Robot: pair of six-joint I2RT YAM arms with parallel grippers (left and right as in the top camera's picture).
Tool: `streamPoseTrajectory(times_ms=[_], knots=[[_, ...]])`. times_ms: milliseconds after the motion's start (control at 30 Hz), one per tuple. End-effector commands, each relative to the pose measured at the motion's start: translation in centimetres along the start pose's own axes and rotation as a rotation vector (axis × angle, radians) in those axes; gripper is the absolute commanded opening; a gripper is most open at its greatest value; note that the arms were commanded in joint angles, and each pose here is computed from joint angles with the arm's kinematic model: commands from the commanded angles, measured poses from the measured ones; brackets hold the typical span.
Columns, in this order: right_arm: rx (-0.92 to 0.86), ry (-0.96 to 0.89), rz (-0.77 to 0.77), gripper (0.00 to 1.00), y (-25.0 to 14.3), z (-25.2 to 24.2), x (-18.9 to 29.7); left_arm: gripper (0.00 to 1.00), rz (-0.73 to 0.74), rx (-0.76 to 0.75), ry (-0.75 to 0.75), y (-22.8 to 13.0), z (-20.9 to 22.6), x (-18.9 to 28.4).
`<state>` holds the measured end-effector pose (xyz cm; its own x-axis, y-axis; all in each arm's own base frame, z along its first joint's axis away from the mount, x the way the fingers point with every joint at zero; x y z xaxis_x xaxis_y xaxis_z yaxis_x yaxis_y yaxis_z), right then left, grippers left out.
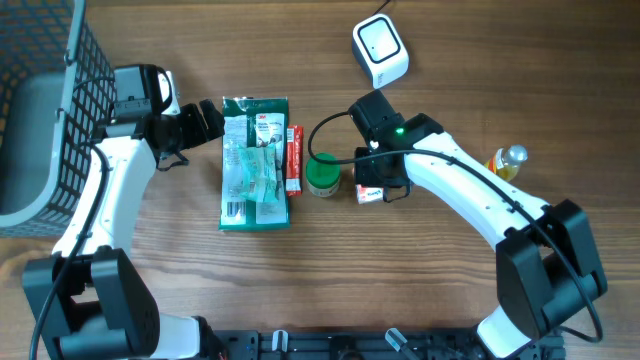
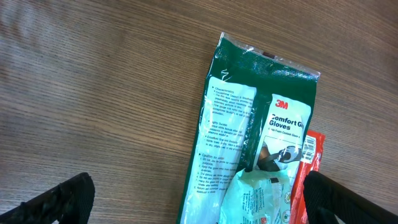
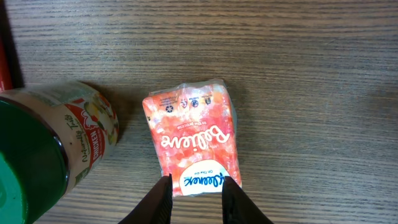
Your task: Scan the item barcode
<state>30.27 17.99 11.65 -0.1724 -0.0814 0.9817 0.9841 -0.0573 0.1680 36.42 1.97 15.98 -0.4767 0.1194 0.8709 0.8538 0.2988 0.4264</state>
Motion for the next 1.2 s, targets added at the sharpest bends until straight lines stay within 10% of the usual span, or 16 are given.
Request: streamPoseTrajectory(times_ms=[0, 233, 300, 367, 567, 1167], knots=[[-0.003, 0.018, 0.012, 0.26, -0.5, 0.3, -0.2, 1.00, -0.030, -0.007, 0.005, 0.7, 0.1, 0.7], [-0.001, 0.077, -0.006, 0.25, 0.0, 1.2, -0.1, 1.00, -0.030, -0.006, 0.005, 0.7, 0.1, 0.7], [0.001, 0.077, -0.008, 0.64, 0.0, 1.2, -0.1, 1.00, -0.030, -0.006, 0.005, 0.7, 0.1, 0.7], [-0.002, 0.084, -0.016, 0.73, 0.2, 1.3, -0.1, 1.00, -0.030, -0.006, 0.005, 0.7, 0.1, 0.7], [0.001, 0.130, -0.024, 0.41, 0.5, 2.0, 0.0, 1.00, -0.030, -0.006, 0.004, 0.7, 0.1, 0.7], [0.027, 0.104, -0.009, 0.43, 0.1, 1.6, -0.1, 1.00, -0.030, -0.006, 0.005, 0.7, 0.1, 0.7]])
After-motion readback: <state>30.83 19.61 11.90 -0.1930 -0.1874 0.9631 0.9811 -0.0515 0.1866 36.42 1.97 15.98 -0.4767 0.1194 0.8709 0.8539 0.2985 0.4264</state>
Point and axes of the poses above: each gripper's point midway between its finger pads, its own x axis back along the fingers, its own z axis along the line the jaws close on, y = z × x, the point moved 6 cm from there along x, back along the fingers, and after that the axes turned 3 degrees about -x, right-handed, at the moved point
